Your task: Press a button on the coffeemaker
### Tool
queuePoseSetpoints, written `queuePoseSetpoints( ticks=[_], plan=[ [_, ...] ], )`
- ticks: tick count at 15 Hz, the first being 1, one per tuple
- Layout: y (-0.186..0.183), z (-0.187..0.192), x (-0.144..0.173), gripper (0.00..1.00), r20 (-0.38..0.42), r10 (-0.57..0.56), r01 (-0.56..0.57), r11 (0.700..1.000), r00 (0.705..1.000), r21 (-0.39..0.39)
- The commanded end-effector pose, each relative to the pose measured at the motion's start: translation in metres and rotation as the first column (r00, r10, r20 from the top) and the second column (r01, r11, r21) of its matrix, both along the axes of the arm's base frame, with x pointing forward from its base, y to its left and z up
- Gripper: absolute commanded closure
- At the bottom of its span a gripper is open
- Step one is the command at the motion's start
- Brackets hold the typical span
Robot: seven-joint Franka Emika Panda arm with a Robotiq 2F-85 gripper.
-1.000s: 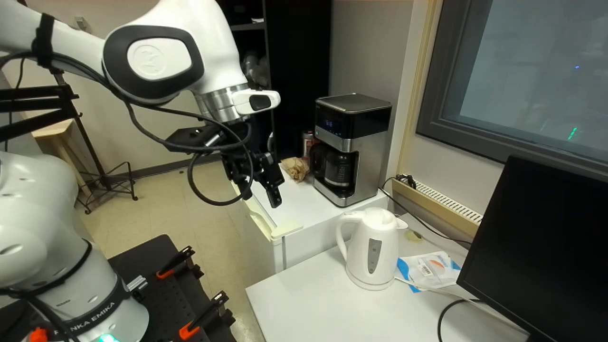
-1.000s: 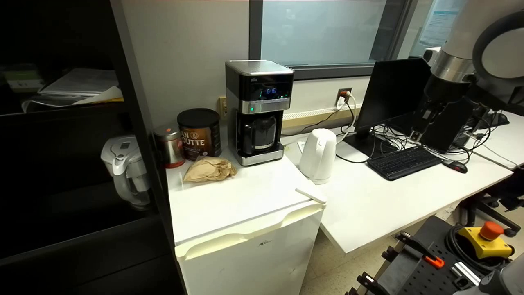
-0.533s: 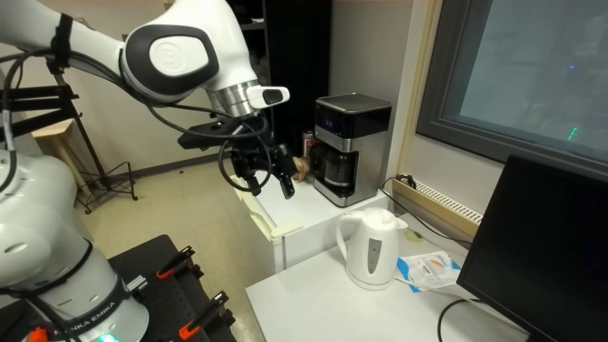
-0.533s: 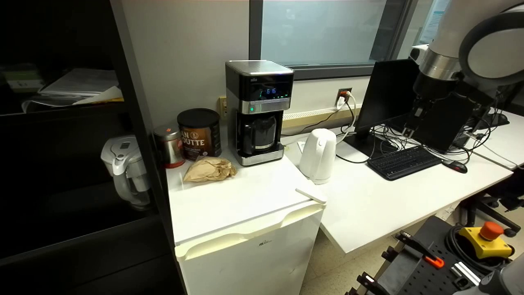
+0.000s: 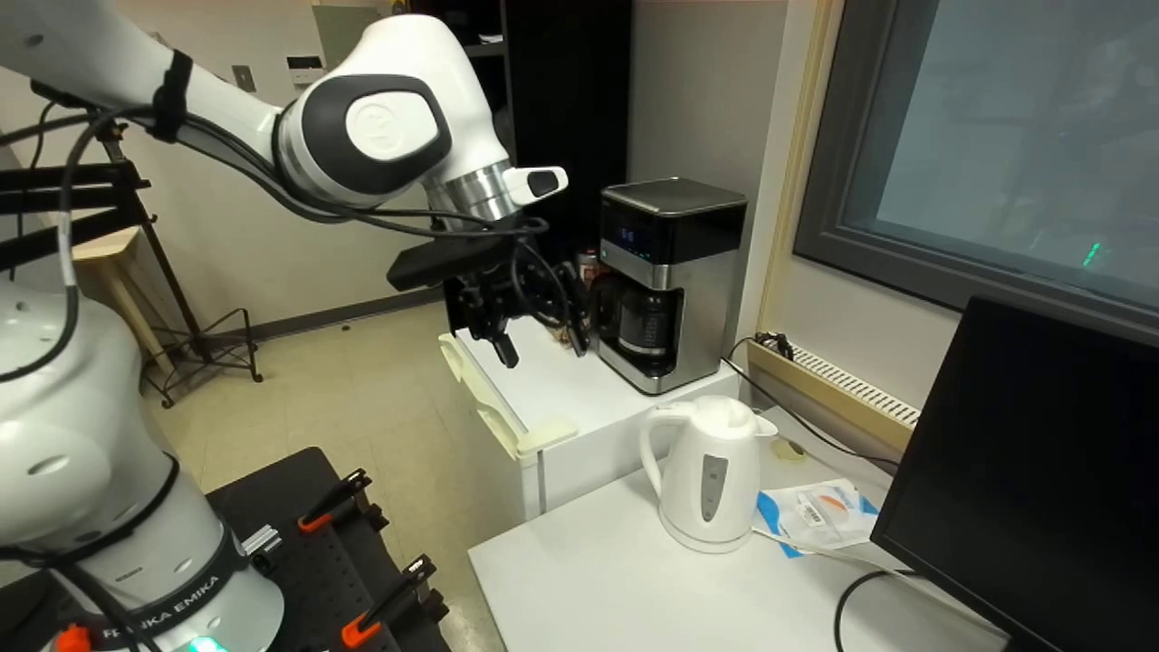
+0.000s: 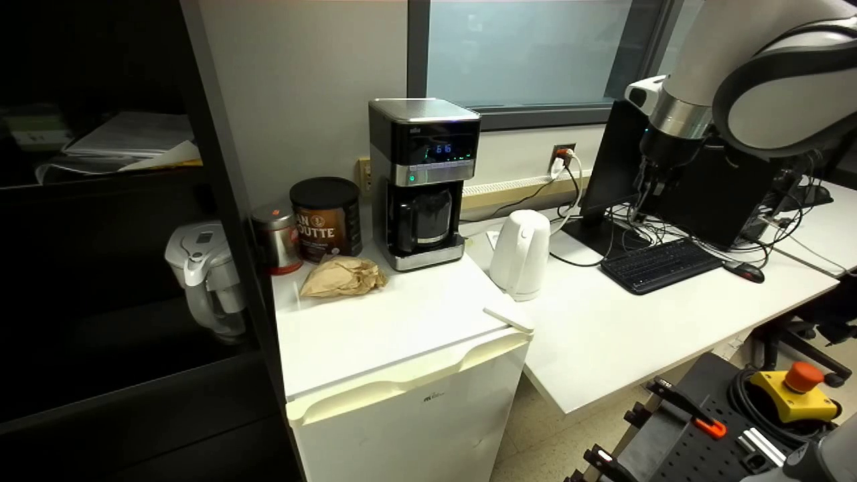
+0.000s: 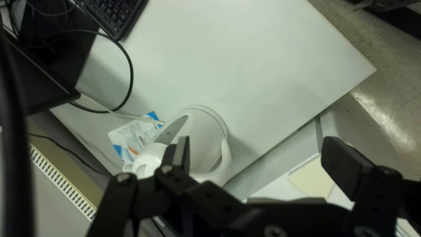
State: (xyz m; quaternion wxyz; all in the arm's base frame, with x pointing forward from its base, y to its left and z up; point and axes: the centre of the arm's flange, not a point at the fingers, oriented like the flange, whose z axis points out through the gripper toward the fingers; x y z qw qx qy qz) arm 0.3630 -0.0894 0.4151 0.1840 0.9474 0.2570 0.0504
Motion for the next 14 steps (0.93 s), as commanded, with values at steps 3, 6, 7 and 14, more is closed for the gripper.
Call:
queuePoseSetpoints(
  ticks=[3, 6, 7, 14],
  plan=[
    [0.011, -0.004, 0.032, 0.00, -0.022, 0.251, -0.252, 0.967, 0.968, -0.041],
    [0.020, -0.007, 0.042, 0.00, -0.041, 0.376, -0.377, 0.925, 0.926, -0.039],
    [0.023, -0.008, 0.045, 0.00, -0.050, 0.422, -0.424, 0.905, 0.905, -0.037],
    [0.037, -0.011, 0.068, 0.43, -0.103, 0.646, -0.653, 0.755, 0.756, -0.060]
  ],
)
